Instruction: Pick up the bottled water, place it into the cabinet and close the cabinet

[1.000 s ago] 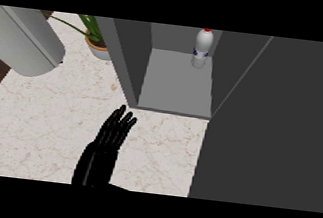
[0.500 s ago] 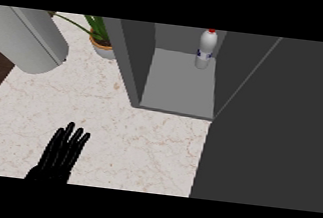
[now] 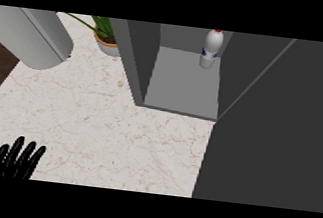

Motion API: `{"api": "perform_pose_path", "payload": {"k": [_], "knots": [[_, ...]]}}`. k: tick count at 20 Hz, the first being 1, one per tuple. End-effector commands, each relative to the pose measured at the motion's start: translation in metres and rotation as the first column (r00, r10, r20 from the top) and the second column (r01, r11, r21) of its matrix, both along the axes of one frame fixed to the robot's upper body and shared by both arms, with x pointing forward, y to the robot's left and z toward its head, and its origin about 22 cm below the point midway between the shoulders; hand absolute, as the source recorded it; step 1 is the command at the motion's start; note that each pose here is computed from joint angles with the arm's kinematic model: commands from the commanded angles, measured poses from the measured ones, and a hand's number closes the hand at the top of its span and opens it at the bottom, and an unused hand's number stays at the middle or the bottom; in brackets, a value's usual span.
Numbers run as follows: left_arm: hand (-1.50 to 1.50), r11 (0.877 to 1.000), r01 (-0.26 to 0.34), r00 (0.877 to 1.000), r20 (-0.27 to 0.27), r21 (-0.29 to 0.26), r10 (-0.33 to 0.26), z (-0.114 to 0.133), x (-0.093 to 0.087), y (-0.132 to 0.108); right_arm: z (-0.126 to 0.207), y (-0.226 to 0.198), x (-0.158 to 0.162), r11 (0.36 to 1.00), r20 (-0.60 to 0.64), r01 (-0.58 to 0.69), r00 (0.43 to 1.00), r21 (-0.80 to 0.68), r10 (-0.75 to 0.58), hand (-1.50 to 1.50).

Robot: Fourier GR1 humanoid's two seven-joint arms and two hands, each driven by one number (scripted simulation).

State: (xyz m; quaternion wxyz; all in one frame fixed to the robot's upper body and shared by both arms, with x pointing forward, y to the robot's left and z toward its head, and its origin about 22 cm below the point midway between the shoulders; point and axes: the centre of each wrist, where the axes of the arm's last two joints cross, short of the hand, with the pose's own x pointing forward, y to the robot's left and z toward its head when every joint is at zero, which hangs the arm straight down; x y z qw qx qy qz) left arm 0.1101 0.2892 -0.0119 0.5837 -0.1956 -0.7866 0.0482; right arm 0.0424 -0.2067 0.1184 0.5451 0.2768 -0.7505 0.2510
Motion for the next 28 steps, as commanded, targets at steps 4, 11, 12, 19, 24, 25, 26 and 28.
{"api": "perform_pose_path", "payload": {"k": [4, 11, 12, 19, 24, 25, 26, 28], "knots": [[-1.50, 0.999, 0.038, 0.999, 0.007, 0.010, -0.038, 0.011, -0.007, 0.032, 0.033, 0.015, 0.014, 0.969, 0.112, -0.196, 0.971, -0.149, 0.213, 1.50], [-1.50, 0.998, 0.058, 0.998, 0.018, 0.020, -0.058, 0.017, -0.004, 0.044, 0.022, 0.028, 0.035, 0.931, 0.091, -0.268, 0.950, -0.247, 0.297, 1.50], [-1.50, 0.997, 0.072, 0.997, 0.007, 0.006, -0.072, 0.016, -0.011, 0.046, 0.020, 0.027, 0.041, 0.928, 0.093, -0.259, 0.952, -0.269, 0.293, 1.50], [-1.50, 0.996, 0.080, 0.996, 0.045, 0.034, -0.081, 0.022, -0.001, 0.055, 0.016, 0.046, 0.055, 0.953, 0.055, -0.243, 0.965, -0.183, 0.257, 1.50], [-1.50, 0.995, 0.096, 0.994, 0.049, 0.025, -0.097, 0.030, 0.003, 0.061, 0.014, 0.047, 0.067, 0.972, 0.042, -0.181, 0.981, -0.147, 0.189, 1.50], [-1.50, 0.996, 0.077, 0.995, 0.060, 0.040, -0.079, 0.030, 0.005, 0.063, 0.014, 0.048, 0.066, 0.970, 0.029, -0.192, 0.980, -0.151, 0.198, 1.50], [-1.50, 0.996, 0.082, 0.994, 0.065, 0.044, -0.084, 0.033, 0.007, 0.064, 0.012, 0.049, 0.070, 0.976, 0.013, -0.180, 0.983, -0.126, 0.183, 1.50], [-1.50, 0.995, 0.089, 0.993, 0.078, 0.032, -0.092, 0.036, 0.008, 0.064, 0.008, 0.053, 0.076, 0.980, -0.035, -0.173, 0.985, -0.096, 0.170, 1.50]]}}
